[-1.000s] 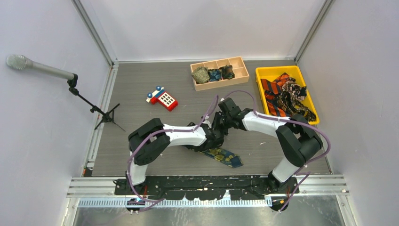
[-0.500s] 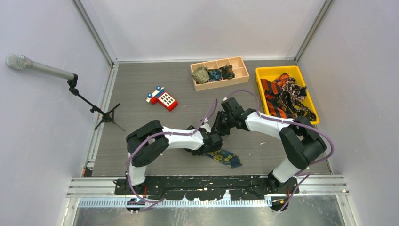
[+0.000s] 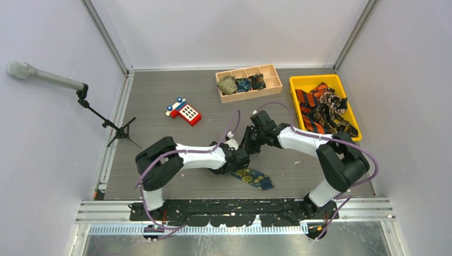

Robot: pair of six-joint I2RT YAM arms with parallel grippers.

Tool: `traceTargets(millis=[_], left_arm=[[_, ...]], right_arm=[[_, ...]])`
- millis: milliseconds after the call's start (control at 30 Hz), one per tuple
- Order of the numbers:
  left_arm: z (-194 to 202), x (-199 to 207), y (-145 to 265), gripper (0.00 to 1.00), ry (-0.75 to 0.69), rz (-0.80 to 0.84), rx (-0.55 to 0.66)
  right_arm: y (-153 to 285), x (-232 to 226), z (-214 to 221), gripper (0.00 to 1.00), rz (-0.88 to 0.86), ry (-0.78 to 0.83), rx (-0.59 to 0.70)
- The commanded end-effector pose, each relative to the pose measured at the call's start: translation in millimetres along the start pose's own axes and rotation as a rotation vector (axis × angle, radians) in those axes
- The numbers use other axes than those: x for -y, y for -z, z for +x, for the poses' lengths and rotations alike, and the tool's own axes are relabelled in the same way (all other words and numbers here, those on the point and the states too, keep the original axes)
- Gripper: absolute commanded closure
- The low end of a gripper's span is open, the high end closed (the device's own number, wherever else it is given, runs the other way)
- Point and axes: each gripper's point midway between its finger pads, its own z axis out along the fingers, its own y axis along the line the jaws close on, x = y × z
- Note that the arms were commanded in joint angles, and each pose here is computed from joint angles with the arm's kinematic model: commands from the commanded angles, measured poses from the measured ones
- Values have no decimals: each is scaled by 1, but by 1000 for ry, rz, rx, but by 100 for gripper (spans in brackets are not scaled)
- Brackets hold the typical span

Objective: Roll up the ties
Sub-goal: Roll the tie at the center of the board.

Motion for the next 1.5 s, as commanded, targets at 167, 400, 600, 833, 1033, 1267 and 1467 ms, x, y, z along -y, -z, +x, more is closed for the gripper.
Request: traceTargets(millis=[167,400,600,833,1033,1267,1467], left_arm=[[-21,35,23,46,134,233,5],[-30,30,34,46,171,274,-1],[-34,23,38,46,225,324,-13],[-40,14,43,45,290,409,-10],[-43,6,46,45,338,472,-12],[-42,-8,47,46,405,531,-15],[-41,-26,51,46,462,574,-3]], right_arm=[[13,-25,-13,86,-70,36,41],[15,-32,-15,86,-90,37,40],[17,-37,-14,85,-110,37,35],[17,-43,-7,85,-128,49,17],[17,-54,-1,84,-154,66,7],[13,-77,15,77,-190,114,-13],[4,-99,32,64,-216,157,-35]])
